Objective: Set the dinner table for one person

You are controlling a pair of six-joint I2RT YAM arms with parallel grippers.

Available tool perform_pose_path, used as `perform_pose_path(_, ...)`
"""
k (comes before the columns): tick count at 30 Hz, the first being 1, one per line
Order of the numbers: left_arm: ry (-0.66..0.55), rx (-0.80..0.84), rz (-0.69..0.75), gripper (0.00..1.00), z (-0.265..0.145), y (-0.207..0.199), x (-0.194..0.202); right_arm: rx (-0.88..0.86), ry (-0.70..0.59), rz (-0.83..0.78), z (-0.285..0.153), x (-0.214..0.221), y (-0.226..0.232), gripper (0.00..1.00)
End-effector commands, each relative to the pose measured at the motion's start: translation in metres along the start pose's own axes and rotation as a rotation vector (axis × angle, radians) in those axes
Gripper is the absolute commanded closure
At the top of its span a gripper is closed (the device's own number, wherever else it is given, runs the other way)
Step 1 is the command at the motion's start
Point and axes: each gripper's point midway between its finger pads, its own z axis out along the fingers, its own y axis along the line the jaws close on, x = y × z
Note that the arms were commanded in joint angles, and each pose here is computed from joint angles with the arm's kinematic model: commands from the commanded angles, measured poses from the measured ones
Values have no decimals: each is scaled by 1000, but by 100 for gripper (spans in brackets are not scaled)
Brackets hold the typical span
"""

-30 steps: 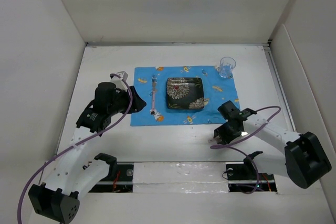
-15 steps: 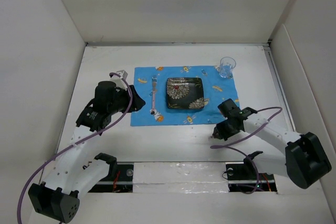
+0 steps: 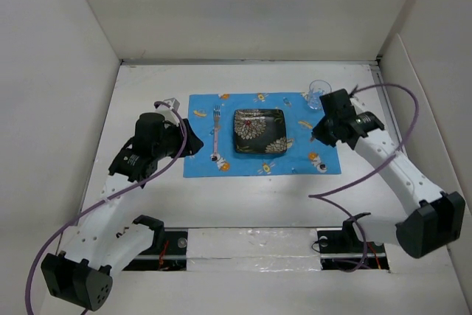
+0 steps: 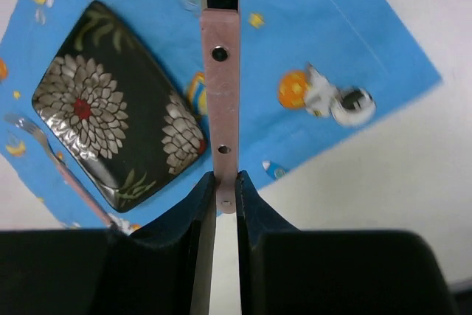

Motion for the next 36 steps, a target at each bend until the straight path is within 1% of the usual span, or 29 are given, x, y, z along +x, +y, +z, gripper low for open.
perform_pose_path(1,-71,8,22,58,-4,-5,-24,-85,29,-457,4,-4,28,100)
perform_pose_path(2,-75,2,17,58,-5,-3,-26,-98,68,-528,9,4,37,100)
perform_pose_path(3,-81,7,16,59,-6,-4,-28,-117,105,-640,9,14,38,100)
perform_pose_path(6,-96,-10,-10,59,-7,-2,-34,-185,250,-795,13,45,42,100)
perform_pose_path(9,-118,-19,-34,61,-10,-4,-41,-207,374,-864,20,66,35,100)
perform_pose_path(13,-127,-37,-64,61,-8,-3,-46,-213,462,-880,40,77,30,100)
perform_pose_path(18,-155,-36,-80,62,-7,-5,-55,-183,482,-889,74,68,25,100)
perform_pose_path(22,-160,-34,-95,62,-5,-6,-58,-135,512,-845,100,58,19,100)
perform_pose_path(24,-158,-35,-103,62,-4,-5,-57,-142,510,-841,104,53,23,100)
perform_pose_path(28,-169,-35,-114,62,-4,-5,-56,-97,510,-839,116,45,20,100)
perform_pose_path(36,-166,-72,-109,62,-1,3,-56,-40,519,-825,132,43,13,100)
